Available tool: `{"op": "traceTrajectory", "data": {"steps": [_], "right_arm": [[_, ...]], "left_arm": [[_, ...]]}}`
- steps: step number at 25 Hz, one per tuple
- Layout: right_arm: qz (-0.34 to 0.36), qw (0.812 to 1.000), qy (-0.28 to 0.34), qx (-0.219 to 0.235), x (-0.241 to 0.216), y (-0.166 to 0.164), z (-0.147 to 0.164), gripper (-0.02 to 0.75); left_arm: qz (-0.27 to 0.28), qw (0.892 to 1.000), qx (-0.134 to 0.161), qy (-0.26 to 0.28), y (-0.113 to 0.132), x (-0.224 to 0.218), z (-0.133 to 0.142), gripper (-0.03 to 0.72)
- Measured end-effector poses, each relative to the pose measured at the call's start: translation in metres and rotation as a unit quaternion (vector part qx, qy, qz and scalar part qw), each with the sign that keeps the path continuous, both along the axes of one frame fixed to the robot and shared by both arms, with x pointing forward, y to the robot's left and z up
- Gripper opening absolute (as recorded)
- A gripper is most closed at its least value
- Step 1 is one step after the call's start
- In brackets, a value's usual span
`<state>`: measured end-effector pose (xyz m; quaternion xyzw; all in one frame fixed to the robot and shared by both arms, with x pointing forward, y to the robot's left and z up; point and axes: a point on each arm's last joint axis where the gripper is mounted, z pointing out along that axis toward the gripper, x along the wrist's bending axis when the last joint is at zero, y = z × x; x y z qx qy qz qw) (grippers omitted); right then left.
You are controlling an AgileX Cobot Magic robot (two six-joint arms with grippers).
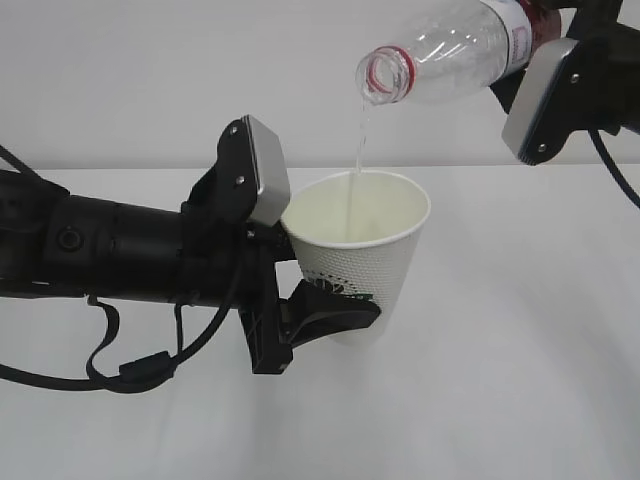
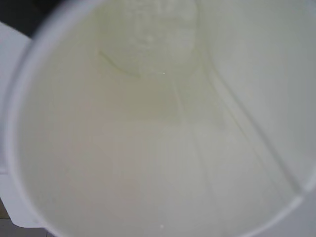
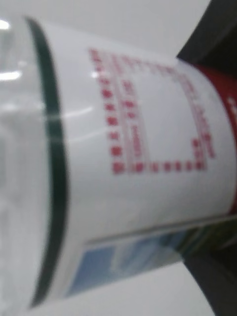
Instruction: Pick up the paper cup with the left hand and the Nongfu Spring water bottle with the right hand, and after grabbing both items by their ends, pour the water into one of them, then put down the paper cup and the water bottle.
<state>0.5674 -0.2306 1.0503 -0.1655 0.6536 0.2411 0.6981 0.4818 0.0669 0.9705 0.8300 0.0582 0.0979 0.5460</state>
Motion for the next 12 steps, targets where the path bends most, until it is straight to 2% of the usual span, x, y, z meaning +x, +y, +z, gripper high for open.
{"op": "traceTrajectory", "data": {"steps": [12], "right_arm": [[0.0, 1.0, -0.001, -0.001, 0.0, 0.0, 0.0, 0.522]], "left_arm": [[0.0, 1.0, 0.0, 0.0, 0.0, 0.0, 0.0, 0.496]]}}
